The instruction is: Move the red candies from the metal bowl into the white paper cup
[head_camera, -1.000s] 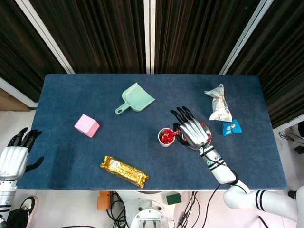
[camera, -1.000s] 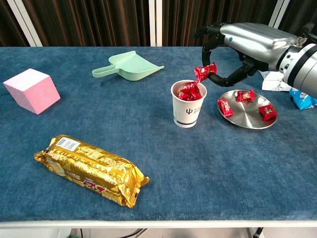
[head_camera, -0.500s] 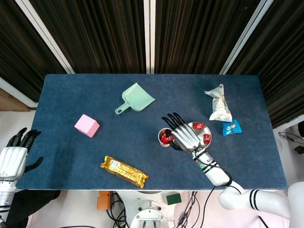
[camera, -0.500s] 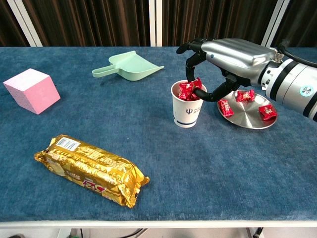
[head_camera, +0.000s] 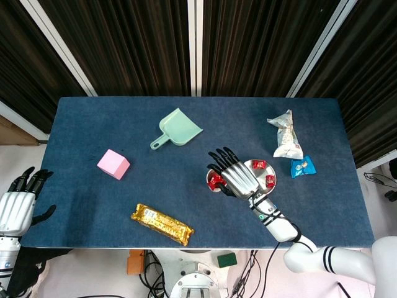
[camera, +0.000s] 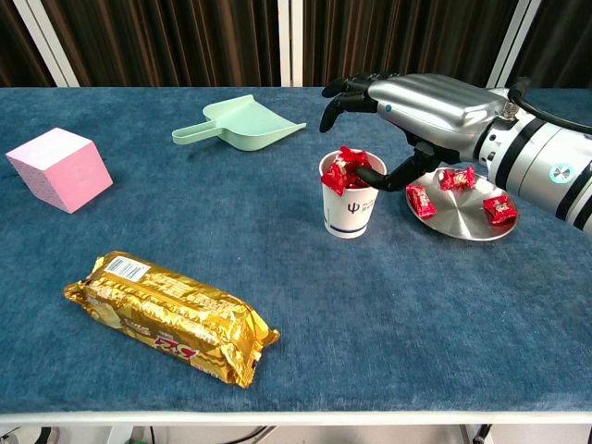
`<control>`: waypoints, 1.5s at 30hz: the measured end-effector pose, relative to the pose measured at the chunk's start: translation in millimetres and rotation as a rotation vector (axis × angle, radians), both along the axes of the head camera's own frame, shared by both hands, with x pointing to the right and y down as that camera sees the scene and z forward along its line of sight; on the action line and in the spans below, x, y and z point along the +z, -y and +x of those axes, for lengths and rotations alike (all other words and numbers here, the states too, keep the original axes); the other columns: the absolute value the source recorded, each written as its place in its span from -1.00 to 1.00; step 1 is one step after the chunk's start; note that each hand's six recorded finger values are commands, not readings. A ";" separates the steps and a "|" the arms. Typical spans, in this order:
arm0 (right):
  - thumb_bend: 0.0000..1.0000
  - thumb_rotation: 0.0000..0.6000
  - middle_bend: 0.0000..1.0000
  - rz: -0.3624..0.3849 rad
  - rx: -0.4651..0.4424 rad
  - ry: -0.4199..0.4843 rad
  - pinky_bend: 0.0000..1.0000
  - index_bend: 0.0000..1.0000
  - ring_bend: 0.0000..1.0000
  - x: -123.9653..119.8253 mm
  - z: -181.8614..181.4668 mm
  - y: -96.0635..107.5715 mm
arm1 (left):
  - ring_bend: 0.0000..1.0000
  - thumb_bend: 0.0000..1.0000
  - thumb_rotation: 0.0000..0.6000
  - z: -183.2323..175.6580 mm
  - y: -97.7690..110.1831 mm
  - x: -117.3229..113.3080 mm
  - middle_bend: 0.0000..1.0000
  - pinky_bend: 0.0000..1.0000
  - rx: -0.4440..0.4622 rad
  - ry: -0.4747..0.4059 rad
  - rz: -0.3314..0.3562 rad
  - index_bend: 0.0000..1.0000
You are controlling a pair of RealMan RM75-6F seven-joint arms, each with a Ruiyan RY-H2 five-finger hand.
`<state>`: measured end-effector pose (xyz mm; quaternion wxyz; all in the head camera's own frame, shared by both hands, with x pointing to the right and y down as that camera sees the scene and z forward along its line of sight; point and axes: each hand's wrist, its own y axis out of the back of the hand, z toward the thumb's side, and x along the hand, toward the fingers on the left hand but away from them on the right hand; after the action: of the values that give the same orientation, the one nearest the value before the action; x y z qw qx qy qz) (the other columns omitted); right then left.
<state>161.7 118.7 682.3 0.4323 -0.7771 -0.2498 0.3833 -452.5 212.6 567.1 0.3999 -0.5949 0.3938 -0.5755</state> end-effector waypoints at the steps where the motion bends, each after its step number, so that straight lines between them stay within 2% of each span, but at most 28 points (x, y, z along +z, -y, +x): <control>1: -0.14 1.00 -0.94 0.003 0.001 0.000 -1.00 -0.54 -1.00 -0.5 0.8 0.6 | -0.89 -0.62 1.00 0.0 0.1 0.0 -0.69 -0.59 0.000 0.000 0.000 -0.65; 9: -0.14 1.00 -0.94 0.024 0.027 -0.002 -1.00 -0.56 -1.00 -7.4 14.9 6.1 | -0.88 -0.62 1.00 0.8 -0.4 0.3 -0.69 -0.59 0.003 0.001 -0.001 -0.65; 18: -0.14 1.00 -0.94 0.051 0.122 -0.001 -1.00 -0.59 -1.00 -21.0 57.9 18.1 | -0.89 -0.62 1.00 1.8 -0.3 1.4 -0.69 -0.59 0.003 0.005 -0.003 -0.65; 24: -0.15 1.00 -0.96 0.055 0.229 0.014 -1.00 -0.75 -1.00 -28.0 102.6 23.0 | -0.89 -0.62 1.00 3.2 -0.3 2.0 -0.69 -0.59 0.004 0.007 -0.004 -0.65; 30: -0.13 1.00 -0.99 0.080 0.382 -0.049 -1.00 -0.84 -1.00 -30.0 186.2 18.2 | -0.89 -0.62 1.00 3.2 -0.9 0.5 -0.69 -0.59 0.000 0.004 0.002 -0.65; 31: -0.12 1.00 -1.00 0.082 0.419 -0.077 -1.00 -0.86 -1.00 -29.7 210.4 14.8 | -0.89 -0.62 1.00 3.3 -1.0 0.3 -0.69 -0.59 0.001 0.003 0.002 -0.65; 35: -0.11 1.00 -1.00 0.066 0.507 -0.132 -1.00 -0.94 -1.00 -30.5 268.5 -0.4 | -0.89 -0.62 1.00 3.4 -1.1 -1.2 -0.69 -0.59 -0.001 0.001 0.011 -0.65; 40: -0.12 1.00 -1.00 0.025 0.608 -0.239 -1.00 -1.00 -1.00 -37.0 339.9 -49.6 | -0.88 -0.62 1.00 0.5 -0.3 -4.7 -0.69 -0.59 -0.017 -0.002 0.031 -0.65; 45: -0.13 1.00 -1.00 0.056 0.649 -0.274 -1.00 -1.00 -1.00 -50.6 361.4 -76.8 | -0.89 -0.62 1.00 -0.6 -0.5 -4.5 -0.69 -0.59 -0.024 0.002 0.035 -0.65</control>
<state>523.1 195.5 631.7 0.3385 -0.5866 -0.4337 0.5944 -453.2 213.0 562.6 0.4035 -0.5823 0.4105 -0.5741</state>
